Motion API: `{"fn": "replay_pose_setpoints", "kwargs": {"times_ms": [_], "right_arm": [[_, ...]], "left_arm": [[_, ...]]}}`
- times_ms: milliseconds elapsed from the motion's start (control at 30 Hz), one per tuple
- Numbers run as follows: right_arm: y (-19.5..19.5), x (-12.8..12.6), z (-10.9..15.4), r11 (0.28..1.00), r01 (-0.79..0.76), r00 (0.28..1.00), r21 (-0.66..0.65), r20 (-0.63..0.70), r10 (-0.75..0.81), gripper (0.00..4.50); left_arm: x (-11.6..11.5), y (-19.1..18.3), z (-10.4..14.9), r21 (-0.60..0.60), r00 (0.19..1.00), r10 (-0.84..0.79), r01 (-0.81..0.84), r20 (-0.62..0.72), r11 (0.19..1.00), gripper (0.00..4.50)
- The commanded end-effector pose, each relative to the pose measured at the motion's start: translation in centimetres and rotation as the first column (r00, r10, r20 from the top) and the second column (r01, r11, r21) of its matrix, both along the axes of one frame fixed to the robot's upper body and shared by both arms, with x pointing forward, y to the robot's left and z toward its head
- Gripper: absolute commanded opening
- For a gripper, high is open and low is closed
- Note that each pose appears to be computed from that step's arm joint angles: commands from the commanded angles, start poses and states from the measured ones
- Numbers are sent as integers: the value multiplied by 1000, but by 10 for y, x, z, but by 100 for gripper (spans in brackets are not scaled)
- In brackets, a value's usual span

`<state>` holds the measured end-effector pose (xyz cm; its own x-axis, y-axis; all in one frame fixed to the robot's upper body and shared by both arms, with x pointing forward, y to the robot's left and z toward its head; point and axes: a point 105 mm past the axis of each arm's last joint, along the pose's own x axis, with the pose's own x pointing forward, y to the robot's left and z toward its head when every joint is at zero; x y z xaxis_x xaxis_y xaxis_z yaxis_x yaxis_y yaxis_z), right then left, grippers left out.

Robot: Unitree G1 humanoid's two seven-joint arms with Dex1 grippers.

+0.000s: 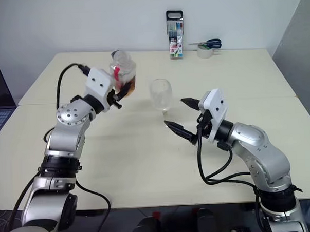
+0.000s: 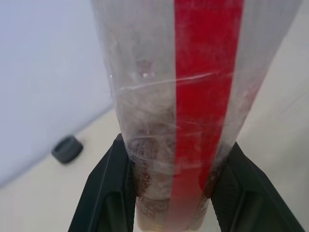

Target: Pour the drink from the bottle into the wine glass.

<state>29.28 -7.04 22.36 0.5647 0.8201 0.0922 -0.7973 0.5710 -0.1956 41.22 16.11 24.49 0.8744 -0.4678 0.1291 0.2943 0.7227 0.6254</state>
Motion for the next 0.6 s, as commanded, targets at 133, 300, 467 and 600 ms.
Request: {"fn": "replay_pose_setpoints", "kwargs": {"times_ms": [133,300,467,600], "right_arm": [[-1,4,20,998,48,997,51,66,-51,450],[-6,12,21,994,96,991,52,85,-100,450],[-7,14,20,994,100,991,45,86,-104,450],[-6,14,18,994,95,992,45,78,-98,450]], "left_arm": [[0,-11,31,301,969,-64,-11,238,954,165],[4,-13,36,409,947,-101,-35,305,912,165],[8,-12,39,509,925,-132,-73,356,858,165],[11,-12,39,550,914,-150,-91,377,830,165]]}}
